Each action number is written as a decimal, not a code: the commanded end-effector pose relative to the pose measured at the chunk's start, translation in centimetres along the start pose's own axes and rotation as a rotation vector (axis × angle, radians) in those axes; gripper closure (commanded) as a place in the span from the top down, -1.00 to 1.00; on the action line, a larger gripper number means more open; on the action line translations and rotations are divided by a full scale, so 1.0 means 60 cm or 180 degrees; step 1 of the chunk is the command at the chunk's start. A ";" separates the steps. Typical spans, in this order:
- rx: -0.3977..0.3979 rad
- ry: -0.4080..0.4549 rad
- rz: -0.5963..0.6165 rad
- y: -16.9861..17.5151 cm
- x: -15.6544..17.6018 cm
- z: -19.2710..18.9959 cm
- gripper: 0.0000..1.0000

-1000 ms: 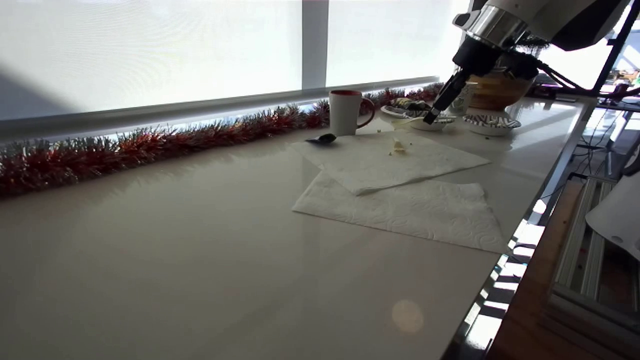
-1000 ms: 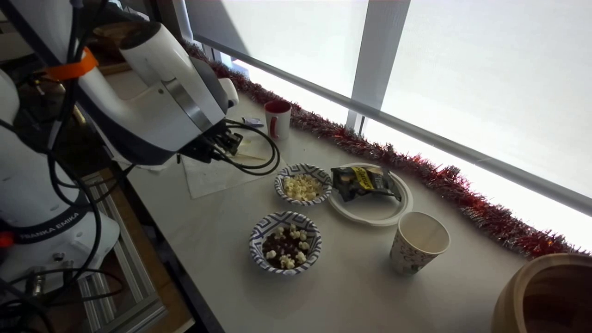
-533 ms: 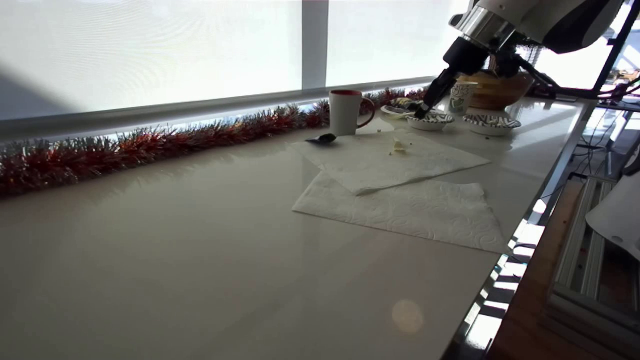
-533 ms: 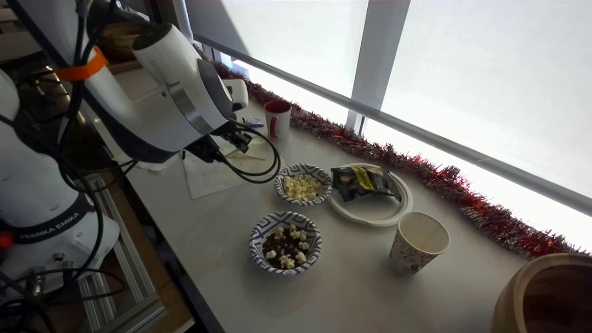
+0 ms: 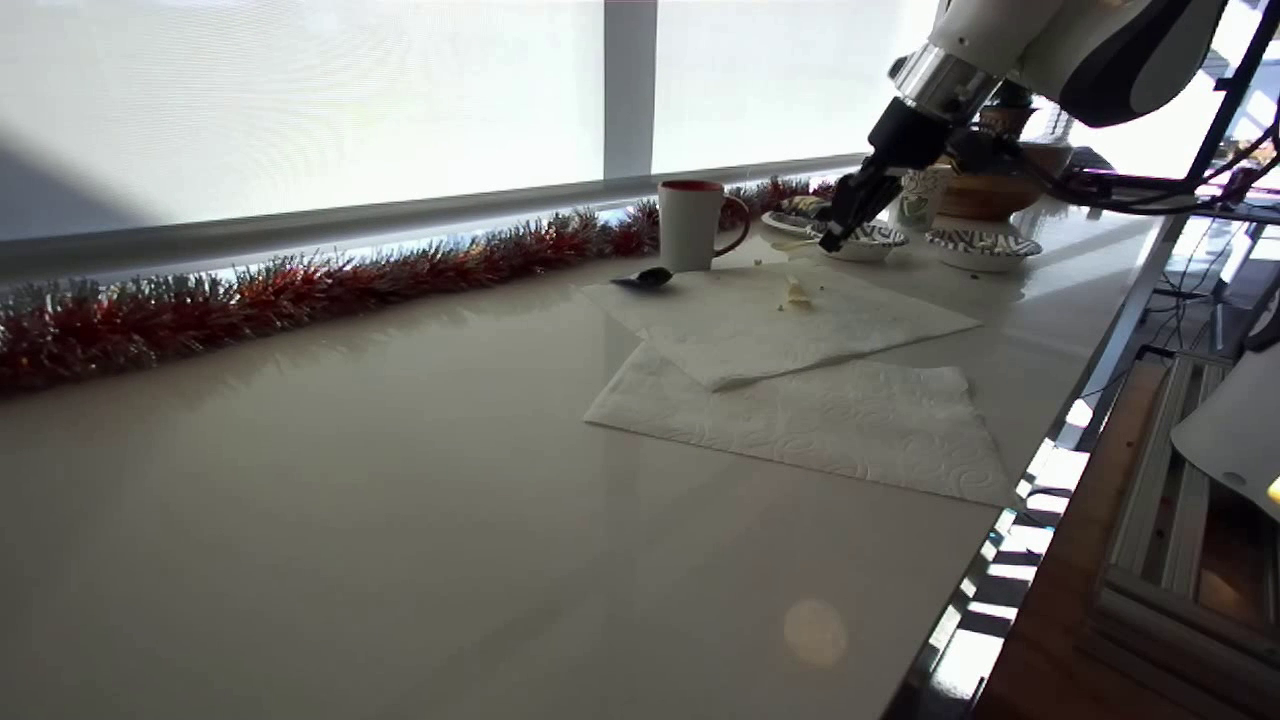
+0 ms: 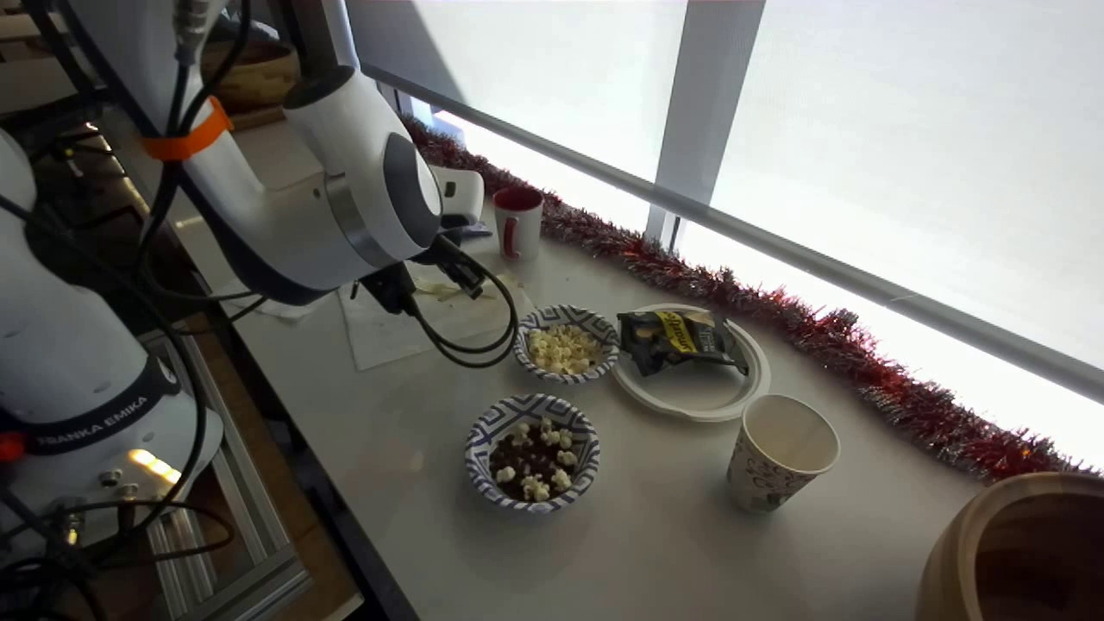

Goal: Use the spoon to shift some of the black and white cereal to the other bowl

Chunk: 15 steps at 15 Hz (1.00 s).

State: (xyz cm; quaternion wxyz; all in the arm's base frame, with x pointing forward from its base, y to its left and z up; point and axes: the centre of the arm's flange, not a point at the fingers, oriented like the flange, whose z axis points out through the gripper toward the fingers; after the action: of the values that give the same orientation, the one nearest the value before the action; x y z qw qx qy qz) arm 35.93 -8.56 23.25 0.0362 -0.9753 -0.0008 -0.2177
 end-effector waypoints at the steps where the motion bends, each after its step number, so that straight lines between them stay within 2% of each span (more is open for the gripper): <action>1: -0.0081 -0.0019 0.0141 0.000 0.004 0.059 -0.93; 4: -0.0103 -0.0096 0.0174 -0.002 0.008 0.074 -0.93; 5: -0.0103 -0.0110 0.0151 -0.007 0.007 0.073 -0.24; 7: -0.0097 -0.0117 0.0111 -0.014 0.007 0.066 -0.09; 10: -0.0223 -0.0092 0.0094 -0.026 0.009 0.023 0.32; 12: -0.0346 -0.0238 0.0175 -0.036 0.004 -0.021 0.65; 14: -0.0478 -0.0452 0.0198 -0.048 -0.022 -0.074 0.89; 15: -0.0531 -0.0451 0.0200 -0.054 -0.041 -0.087 0.98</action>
State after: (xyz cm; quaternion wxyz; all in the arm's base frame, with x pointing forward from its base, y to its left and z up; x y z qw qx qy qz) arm 35.19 -6.80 20.80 -0.0140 -0.9854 0.0301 -0.1669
